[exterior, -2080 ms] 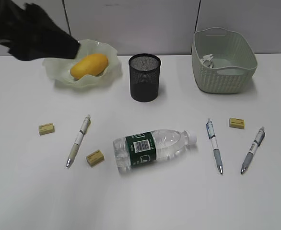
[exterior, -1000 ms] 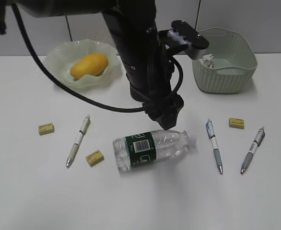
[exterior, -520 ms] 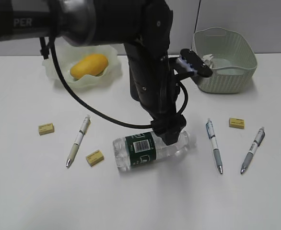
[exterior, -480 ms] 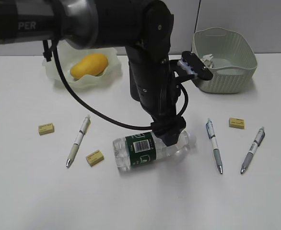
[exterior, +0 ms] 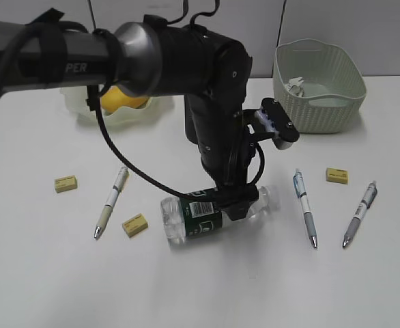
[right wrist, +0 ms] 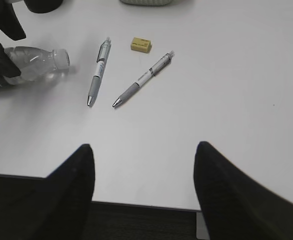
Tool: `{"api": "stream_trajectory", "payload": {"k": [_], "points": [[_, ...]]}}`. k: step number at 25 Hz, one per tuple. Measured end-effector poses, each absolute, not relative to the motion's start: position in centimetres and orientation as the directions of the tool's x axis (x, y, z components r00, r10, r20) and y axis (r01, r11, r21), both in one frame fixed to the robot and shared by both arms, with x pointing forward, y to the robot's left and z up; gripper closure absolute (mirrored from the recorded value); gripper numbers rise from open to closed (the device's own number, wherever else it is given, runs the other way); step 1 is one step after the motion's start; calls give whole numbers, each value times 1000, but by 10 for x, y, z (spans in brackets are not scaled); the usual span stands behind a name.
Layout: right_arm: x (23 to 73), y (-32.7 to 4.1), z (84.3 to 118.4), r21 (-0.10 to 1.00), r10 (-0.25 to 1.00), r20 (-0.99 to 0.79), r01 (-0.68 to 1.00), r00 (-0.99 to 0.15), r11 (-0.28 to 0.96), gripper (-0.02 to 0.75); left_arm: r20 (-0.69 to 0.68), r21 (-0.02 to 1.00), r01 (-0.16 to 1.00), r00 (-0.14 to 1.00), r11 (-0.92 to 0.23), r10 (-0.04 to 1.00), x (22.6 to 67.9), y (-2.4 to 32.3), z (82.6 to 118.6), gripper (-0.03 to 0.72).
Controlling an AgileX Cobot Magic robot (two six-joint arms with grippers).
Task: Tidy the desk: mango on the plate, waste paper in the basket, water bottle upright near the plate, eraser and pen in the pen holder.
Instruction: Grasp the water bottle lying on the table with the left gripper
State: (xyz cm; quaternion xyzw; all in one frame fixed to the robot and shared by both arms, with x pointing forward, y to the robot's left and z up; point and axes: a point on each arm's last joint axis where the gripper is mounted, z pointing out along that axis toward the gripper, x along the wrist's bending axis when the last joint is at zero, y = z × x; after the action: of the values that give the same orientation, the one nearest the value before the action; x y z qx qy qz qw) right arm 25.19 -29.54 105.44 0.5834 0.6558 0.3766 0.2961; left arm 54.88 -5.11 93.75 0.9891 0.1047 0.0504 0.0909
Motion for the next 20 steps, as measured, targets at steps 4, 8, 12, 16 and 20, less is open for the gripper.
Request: {"api": "stream_trajectory", "payload": {"k": [4, 8, 12, 16, 20], "points": [[252, -295, 1054, 839, 988, 51, 542, -144, 36, 241, 82, 172, 194, 974, -966, 210, 550, -52, 928, 1], [252, -295, 1054, 839, 988, 51, 542, -144, 36, 241, 69, 146, 194, 976, -970, 206, 550, -52, 914, 4], [252, -295, 1054, 839, 988, 51, 542, -144, 36, 241, 74, 126, 188, 977, -974, 198, 551, -51, 910, 28], [252, -295, 1054, 839, 988, 51, 542, -144, 36, 241, 79, 115, 184, 978, -976, 194, 551, -50, 910, 141], [252, -295, 1054, 839, 988, 51, 542, -144, 36, 241, 70, 109, 188, 978, -976, 196, 550, -50, 910, 180]]}}
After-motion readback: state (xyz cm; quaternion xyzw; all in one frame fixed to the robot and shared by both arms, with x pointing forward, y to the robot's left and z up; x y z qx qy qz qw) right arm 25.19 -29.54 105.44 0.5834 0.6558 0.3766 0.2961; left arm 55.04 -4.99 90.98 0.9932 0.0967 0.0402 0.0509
